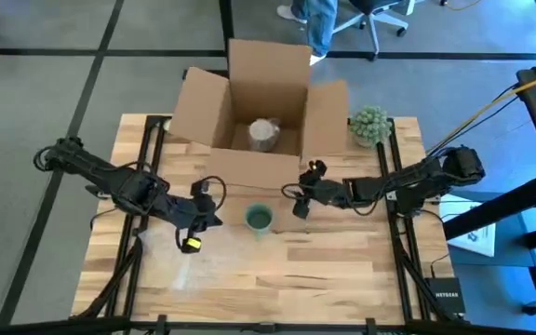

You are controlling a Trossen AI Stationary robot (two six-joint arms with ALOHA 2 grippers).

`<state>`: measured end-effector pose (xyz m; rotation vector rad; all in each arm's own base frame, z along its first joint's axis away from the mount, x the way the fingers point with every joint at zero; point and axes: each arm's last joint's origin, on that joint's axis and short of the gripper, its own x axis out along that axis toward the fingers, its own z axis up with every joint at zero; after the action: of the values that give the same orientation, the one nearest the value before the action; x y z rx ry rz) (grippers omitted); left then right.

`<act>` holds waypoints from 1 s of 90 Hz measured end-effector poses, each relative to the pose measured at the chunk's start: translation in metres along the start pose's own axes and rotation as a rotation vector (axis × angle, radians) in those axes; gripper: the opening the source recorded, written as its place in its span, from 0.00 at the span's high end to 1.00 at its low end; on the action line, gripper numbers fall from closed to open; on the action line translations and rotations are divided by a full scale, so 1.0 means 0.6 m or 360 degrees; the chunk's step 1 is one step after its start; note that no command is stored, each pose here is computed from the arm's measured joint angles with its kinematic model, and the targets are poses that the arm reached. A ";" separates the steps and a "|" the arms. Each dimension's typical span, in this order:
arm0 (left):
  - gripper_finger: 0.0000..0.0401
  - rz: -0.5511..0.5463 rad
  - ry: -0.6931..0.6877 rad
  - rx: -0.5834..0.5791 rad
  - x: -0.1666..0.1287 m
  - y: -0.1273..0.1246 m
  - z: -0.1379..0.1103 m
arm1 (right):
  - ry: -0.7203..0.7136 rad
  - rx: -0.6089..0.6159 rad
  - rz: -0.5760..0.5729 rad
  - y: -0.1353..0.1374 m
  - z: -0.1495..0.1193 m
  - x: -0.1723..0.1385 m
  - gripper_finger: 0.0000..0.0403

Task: Wrap mug
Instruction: Move the box to the top, then wrap the dark green mug using the transparent bubble wrap

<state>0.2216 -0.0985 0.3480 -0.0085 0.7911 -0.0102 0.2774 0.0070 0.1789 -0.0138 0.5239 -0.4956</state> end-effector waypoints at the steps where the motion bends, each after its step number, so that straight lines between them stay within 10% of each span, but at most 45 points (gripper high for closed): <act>1: 1.00 0.0000 0.0005 0.0000 0.000 0.000 -0.001 | 0.0006 -0.0003 -0.0012 -0.001 -0.001 0.000 0.59; 18: 1.00 -0.0025 0.0045 -0.0022 -0.004 -0.012 -0.009 | 0.0070 0.0024 -0.0030 -0.007 -0.006 0.002 0.60; 63: 1.00 0.0038 0.0398 -0.0184 0.030 -0.062 -0.124 | -0.0030 0.0221 0.0884 0.126 0.026 -0.131 0.60; 90: 1.00 0.0136 0.0498 -0.0281 0.080 -0.056 -0.197 | -0.0046 -0.0485 0.0693 0.221 0.057 -0.072 0.60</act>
<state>0.1710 -0.1331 0.2313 -0.1431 1.1026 0.1423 0.3210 0.1402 0.2109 -0.1943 0.5515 0.0126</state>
